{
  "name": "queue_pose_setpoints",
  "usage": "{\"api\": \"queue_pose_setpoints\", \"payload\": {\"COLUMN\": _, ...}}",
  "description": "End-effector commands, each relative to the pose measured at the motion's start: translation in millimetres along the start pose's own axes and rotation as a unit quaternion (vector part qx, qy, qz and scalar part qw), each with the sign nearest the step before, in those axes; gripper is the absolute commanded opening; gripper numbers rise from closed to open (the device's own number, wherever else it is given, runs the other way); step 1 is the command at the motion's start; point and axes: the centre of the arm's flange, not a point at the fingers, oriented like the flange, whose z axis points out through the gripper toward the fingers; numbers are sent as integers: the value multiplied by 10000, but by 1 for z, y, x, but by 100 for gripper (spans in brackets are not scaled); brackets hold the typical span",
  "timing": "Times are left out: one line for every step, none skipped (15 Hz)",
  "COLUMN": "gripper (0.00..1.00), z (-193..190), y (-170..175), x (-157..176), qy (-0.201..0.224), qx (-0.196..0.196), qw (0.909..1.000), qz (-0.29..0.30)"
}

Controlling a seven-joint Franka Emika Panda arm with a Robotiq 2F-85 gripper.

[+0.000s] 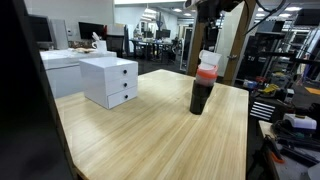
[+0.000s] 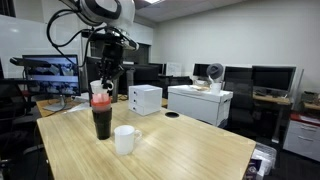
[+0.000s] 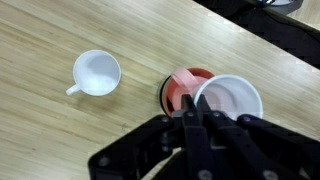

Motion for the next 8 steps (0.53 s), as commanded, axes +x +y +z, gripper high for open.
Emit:
{"api": "queue_pose_setpoints", "payload": {"gripper": 5, "z": 17, "y": 4, "x": -4, "qy": -64, "qx": -116, "qw": 9999, "qz": 88}}
{"api": "queue_pose_setpoints", "payload": {"gripper": 13, "z": 19, "y": 4, "x": -5, "qy": -63, "qx": -120, "qw": 9999, "qz": 72}}
{"api": "queue_pose_setpoints", "payload": {"gripper": 14, "z": 20, "y": 4, "x": -5, "qy": -68, "qx": -113, "qw": 9999, "qz": 68}}
{"api": "queue_pose_setpoints", "payload": {"gripper": 16, "z": 24, "y": 4, "x": -4, "qy": -62, "qx": -103, "qw": 9999, "qz": 70}}
{"api": "queue_pose_setpoints", "payload": {"gripper": 8, "z": 28, "y": 3, "x": -4, "qy": -57, "qx": -91, "qw": 9999, "qz": 57}}
{"api": "queue_pose_setpoints", "payload": {"gripper": 5, "z": 31, "y": 2, "x": -3, "qy": -62, "qx": -101, "qw": 9999, "qz": 35}}
{"api": "queue_pose_setpoints", "payload": {"gripper": 4, "z": 33, "y": 1, "x": -2, "qy": -49, "qx": -102, "qw": 9999, "qz": 33}}
{"api": "queue_pose_setpoints", "payload": {"gripper": 3, "z": 34, "y": 1, "x": -2, "qy": -20, "qx": -120, "qw": 9999, "qz": 51}}
